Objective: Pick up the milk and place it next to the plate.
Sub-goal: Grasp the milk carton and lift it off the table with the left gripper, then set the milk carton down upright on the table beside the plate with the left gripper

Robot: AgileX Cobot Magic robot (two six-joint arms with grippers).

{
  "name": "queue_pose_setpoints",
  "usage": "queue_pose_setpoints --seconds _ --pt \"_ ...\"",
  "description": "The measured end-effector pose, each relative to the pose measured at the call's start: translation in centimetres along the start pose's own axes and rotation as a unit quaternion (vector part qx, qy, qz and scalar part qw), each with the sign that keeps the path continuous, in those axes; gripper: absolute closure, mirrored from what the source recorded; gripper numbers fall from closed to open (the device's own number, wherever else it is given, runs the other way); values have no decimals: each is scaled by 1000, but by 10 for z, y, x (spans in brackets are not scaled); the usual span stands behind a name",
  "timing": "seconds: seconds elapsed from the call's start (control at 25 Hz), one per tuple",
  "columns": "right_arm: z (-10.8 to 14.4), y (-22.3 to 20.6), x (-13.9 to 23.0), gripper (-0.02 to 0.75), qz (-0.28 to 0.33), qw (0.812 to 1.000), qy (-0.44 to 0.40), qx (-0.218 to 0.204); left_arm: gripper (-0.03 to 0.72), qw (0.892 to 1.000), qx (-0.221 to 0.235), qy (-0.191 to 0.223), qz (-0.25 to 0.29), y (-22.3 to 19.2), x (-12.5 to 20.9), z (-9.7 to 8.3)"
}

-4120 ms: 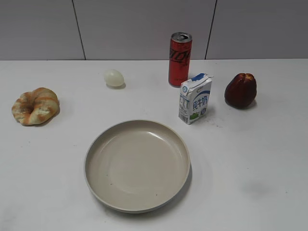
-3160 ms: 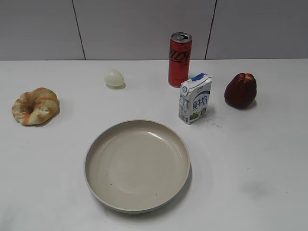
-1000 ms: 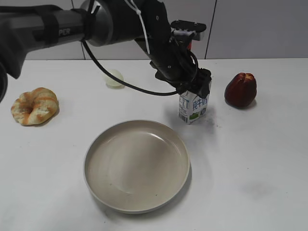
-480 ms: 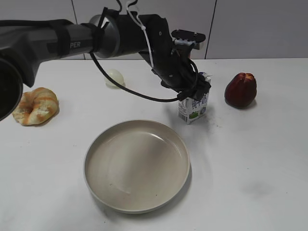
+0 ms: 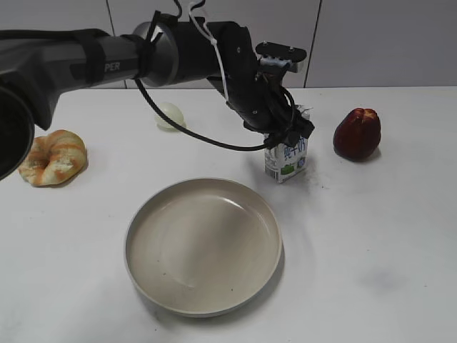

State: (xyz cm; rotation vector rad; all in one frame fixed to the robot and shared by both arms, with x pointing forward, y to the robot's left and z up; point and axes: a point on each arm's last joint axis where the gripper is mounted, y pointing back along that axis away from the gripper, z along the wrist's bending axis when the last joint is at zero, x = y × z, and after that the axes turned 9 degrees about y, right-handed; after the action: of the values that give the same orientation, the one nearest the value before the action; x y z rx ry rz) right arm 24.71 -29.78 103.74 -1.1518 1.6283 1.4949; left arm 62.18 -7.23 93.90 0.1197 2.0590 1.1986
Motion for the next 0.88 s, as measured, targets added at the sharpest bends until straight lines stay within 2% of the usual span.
queue_pose_setpoints --seconds 0.4,0.6,0.76,0.88 --pt "0 0 0 272 0 1000 0 0 389 1000 0 -5 4 1 0 -2" --pt "0 0 0 272 0 1000 0 0 389 1000 3 -12 5 15 -5 -9" --pt "0 0 0 272 0 1000 0 0 389 1000 13 -21 5 36 -11 -23" --pt "0 0 0 272 0 1000 0 0 389 999 25 -9 26 48 -8 -42"
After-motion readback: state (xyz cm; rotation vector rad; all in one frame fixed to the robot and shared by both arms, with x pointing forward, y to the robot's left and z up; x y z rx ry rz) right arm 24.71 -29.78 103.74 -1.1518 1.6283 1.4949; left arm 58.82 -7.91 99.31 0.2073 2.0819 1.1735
